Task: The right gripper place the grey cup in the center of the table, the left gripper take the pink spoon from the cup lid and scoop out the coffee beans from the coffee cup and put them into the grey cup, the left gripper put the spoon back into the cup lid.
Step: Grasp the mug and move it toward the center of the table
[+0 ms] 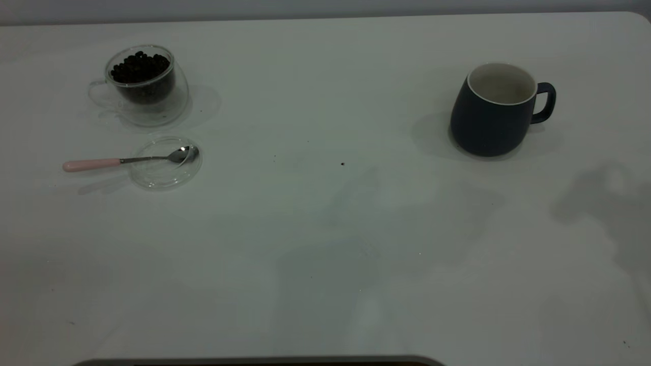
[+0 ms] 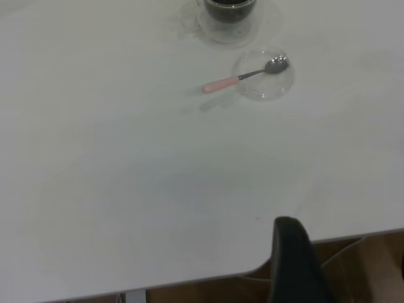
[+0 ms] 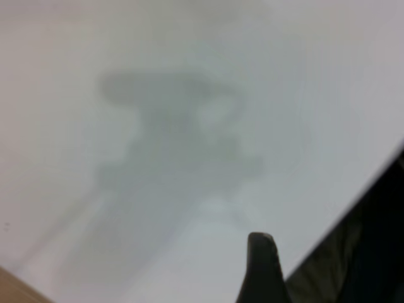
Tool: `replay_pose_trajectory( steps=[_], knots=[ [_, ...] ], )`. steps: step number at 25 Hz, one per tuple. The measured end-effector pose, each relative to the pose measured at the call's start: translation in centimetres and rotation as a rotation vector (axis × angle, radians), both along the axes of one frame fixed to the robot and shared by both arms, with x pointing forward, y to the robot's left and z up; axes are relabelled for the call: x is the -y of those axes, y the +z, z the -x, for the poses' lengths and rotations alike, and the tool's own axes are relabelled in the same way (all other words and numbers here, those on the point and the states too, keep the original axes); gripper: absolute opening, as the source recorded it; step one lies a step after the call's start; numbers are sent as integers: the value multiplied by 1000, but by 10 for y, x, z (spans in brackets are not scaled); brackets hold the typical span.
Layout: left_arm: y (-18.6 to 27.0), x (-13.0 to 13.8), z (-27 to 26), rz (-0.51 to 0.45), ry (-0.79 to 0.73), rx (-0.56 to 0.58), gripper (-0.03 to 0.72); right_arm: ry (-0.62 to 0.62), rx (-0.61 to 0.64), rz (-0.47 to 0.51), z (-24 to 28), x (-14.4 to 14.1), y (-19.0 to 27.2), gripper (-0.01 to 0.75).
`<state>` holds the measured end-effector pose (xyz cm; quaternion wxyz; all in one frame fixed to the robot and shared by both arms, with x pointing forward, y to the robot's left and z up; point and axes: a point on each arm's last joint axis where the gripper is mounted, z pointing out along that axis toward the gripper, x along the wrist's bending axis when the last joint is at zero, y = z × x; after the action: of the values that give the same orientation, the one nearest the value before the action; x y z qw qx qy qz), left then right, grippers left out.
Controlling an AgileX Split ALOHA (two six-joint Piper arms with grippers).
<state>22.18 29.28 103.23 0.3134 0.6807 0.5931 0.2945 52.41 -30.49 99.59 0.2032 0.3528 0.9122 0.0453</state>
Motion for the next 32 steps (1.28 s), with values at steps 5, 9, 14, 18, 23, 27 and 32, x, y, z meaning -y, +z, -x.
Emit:
replay_pose_trajectory(
  steps=[5, 9, 14, 18, 23, 27, 32],
  knots=[
    [0, 0, 0, 0, 0, 0, 461, 149, 1, 26, -28, -3, -41, 588],
    [0, 0, 0, 0, 0, 0, 461, 202, 23, 40, -45, -7, -73, 588],
    [0, 0, 0, 1, 1, 0, 461, 267, -24, 45, -73, -22, -107, 588],
    [0, 0, 0, 1, 1, 0, 461, 292, -88, 45, -99, -30, -130, 588],
    [0, 0, 0, 1, 1, 0, 461, 340, -114, 57, -122, -39, -148, 588],
    [0, 0, 0, 1, 1, 0, 461, 373, -106, 65, -138, -47, -160, 588],
    [0, 0, 0, 2, 2, 0, 461, 413, -116, 73, -146, -57, -173, 588]
  ],
)
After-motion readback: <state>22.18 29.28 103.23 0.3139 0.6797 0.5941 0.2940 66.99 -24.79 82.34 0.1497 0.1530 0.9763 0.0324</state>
